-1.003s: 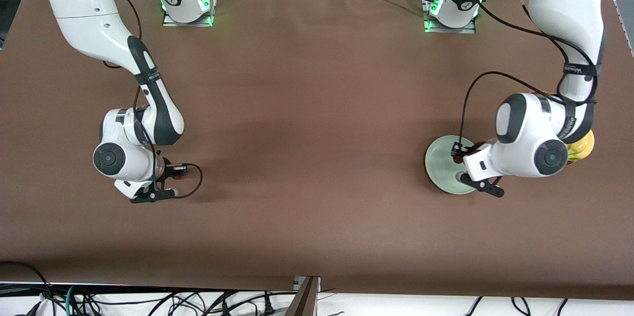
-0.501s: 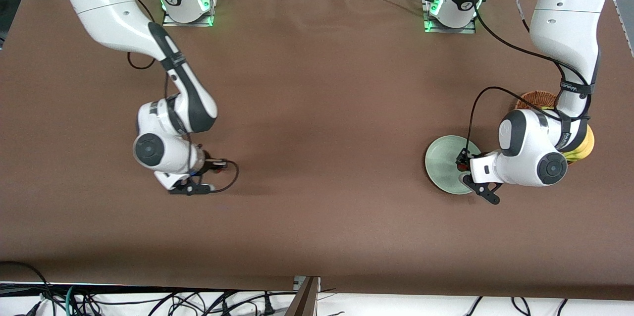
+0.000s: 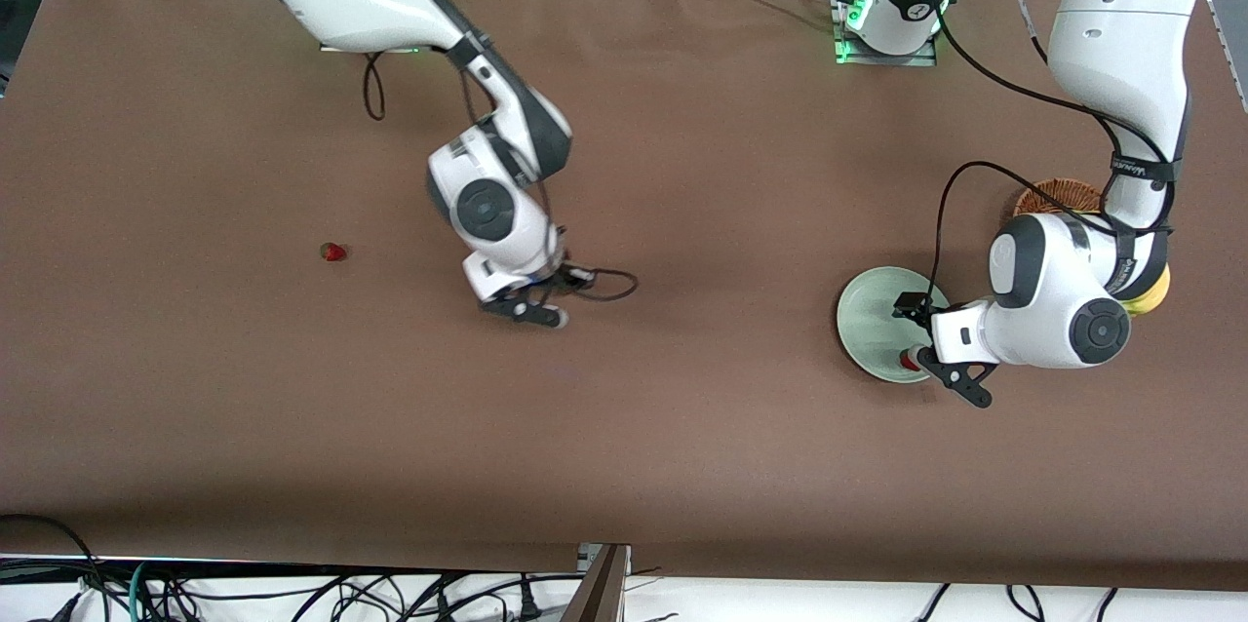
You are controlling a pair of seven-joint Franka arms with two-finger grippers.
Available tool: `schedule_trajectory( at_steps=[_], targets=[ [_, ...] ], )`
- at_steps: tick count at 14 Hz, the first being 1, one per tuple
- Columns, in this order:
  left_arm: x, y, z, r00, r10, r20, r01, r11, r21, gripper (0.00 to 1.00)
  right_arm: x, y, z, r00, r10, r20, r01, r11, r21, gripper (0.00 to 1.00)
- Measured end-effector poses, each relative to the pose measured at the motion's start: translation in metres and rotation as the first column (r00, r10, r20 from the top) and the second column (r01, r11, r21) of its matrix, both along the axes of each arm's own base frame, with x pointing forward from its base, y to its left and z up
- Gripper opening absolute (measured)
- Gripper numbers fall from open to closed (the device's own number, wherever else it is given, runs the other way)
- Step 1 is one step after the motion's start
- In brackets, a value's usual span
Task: Collect all strawberries into plate
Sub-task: 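Release the strawberry onto the plate while the right gripper sets another mid-table, then grasp the second strawberry with the left gripper while the right gripper reaches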
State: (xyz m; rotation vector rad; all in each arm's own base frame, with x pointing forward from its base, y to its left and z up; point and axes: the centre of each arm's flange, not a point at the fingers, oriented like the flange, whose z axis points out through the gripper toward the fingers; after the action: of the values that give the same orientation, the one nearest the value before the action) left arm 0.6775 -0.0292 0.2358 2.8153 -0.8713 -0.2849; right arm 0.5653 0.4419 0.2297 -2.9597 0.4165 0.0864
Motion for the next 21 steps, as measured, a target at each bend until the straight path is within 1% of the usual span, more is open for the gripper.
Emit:
schedule_trajectory(
  at_steps=[3, 5, 7, 9, 10, 11, 12, 13, 14, 15, 16, 17, 19, 20, 21],
  targets=[
    [0.007, -0.004, 0.044, 0.999, -0.017, -0.03, 0.017, 1.0, -0.008, 1.0, -0.043, 0.065, -0.02, 0.997, -0.056, 0.049, 0.053, 0.996, 0.073, 0.32],
    [0.013, -0.009, 0.077, 0.999, -0.009, -0.041, 0.009, 1.0, -0.007, 1.0, -0.067, 0.093, -0.038, 0.995, -0.078, 0.064, 0.071, 0.991, 0.114, 0.32],
    [0.016, -0.01, 0.097, 0.997, 0.054, -0.055, -0.054, 0.998, 0.011, 1.0, -0.078, 0.108, -0.048, 0.994, -0.077, 0.073, 0.067, 0.989, 0.135, 0.32],
    [0.016, -0.017, 0.108, 0.985, 0.159, -0.069, -0.156, 0.987, 0.039, 1.0, -0.082, 0.121, -0.053, 0.995, -0.069, 0.076, 0.057, 0.988, 0.144, 0.32],
    [0.015, -0.028, 0.113, 0.976, 0.207, -0.073, -0.203, 0.978, 0.052, 1.0, -0.082, 0.123, -0.055, 0.994, -0.069, 0.079, 0.057, 0.988, 0.147, 0.38],
    [0.014, -0.044, 0.117, 0.965, 0.252, -0.076, -0.248, 0.967, 0.065, 1.0, -0.079, 0.123, -0.054, 0.994, -0.071, 0.085, 0.058, 0.987, 0.149, 0.47],
    [0.011, -0.064, 0.12, 0.95, 0.302, -0.08, -0.295, 0.952, 0.082, 1.0, -0.074, 0.122, -0.051, 0.993, -0.075, 0.095, 0.061, 0.987, 0.152, 0.58],
    [0.008, -0.087, 0.123, 0.931, 0.355, -0.086, -0.346, 0.933, 0.099, 1.0, -0.066, 0.12, -0.045, 0.991, -0.082, 0.108, 0.065, 0.986, 0.156, 0.67],
    [0.003, -0.111, 0.125, 0.91, 0.404, -0.096, -0.393, 0.913, 0.114, 1.0, -0.057, 0.117, -0.037, 0.989, -0.09, 0.119, 0.071, 0.985, 0.158, 0.79],
    [-0.003, -0.133, 0.126, 0.888, 0.448, -0.106, -0.435, 0.891, 0.129, 1.0, -0.045, 0.11, -0.026, 0.989, -0.088, 0.121, 0.07, 0.988, 0.141, 0.91],
    [-0.007, -0.15, 0.126, 0.868, 0.484, -0.112, -0.467, 0.872, 0.144, 1.0, -0.031, 0.099, -0.013, 0.992, -0.062, 0.114, 0.05, 0.993, 0.105, 0.99],
    [-0.011, -0.161, 0.125, 0.856, 0.504, -0.115, -0.485, 0.86, 0.157, 1.0, -0.016, 0.082, 0.001, 0.995, -0.019, 0.101, 0.012, 0.998, 0.066, 1.0],
    [-0.018, -0.174, 0.116, 0.849, 0.514, -0.125, -0.49, 0.853, 0.178, 1.0, 0.019, 0.038, 0.032, 0.995, 0.058, 0.076, -0.059, 0.998, 0.008, 1.0],
    [-0.021, -0.177, 0.107, 0.841, 0.524, -0.136, -0.498, 0.848, 0.184, 1.0, 0.035, 0.01, 0.047, 0.995, 0.082, 0.055, -0.081, 0.997, -0.019, 1.0],
    [-0.025, -0.18, 0.098, 0.824, 0.545, -0.154, -0.518, 0.835, 0.183, 1.0, 0.049, -0.019, 0.06, 0.994, 0.105, 0.026, -0.103, 0.993, -0.049, 1.0]
  ],
)
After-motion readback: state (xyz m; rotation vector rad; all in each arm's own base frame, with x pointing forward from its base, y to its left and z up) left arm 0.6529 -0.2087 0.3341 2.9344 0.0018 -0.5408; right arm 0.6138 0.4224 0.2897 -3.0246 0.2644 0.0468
